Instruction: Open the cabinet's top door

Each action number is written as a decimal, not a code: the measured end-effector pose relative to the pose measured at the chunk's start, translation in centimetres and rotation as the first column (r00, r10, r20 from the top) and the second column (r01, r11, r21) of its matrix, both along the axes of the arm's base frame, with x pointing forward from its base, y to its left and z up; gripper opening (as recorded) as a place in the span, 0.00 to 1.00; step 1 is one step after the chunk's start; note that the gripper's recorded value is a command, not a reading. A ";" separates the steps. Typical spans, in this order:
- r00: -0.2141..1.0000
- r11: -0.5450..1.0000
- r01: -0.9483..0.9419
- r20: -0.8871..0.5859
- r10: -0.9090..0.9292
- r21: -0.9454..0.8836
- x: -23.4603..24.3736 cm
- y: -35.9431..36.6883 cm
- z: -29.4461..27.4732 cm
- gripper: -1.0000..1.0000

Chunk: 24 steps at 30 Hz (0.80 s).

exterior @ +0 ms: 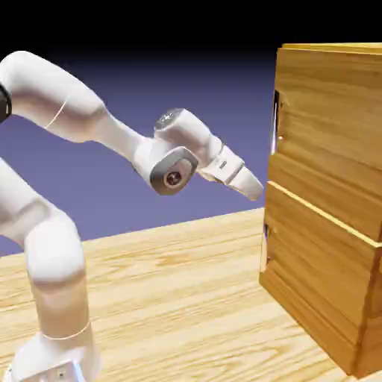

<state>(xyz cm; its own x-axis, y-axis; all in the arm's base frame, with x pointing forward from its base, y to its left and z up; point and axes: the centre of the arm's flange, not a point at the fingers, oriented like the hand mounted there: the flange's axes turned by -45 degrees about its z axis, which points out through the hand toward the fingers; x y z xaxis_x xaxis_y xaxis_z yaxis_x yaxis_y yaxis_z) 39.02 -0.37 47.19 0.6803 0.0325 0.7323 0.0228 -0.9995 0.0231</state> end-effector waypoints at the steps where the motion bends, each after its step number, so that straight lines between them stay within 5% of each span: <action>1: 1.000 1.000 0.007 0.009 -0.007 0.004 0.0 -0.3 0.5 0.50; 24: 0.962 0.995 0.064 0.261 -0.083 0.082 -1.6 -2.8 8.3 0.50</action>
<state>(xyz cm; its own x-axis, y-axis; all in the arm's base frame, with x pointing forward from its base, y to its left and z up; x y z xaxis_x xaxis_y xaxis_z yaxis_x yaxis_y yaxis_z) 37.41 -3.19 55.50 0.4613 -0.0697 0.8845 -0.0482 -0.9974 -0.0535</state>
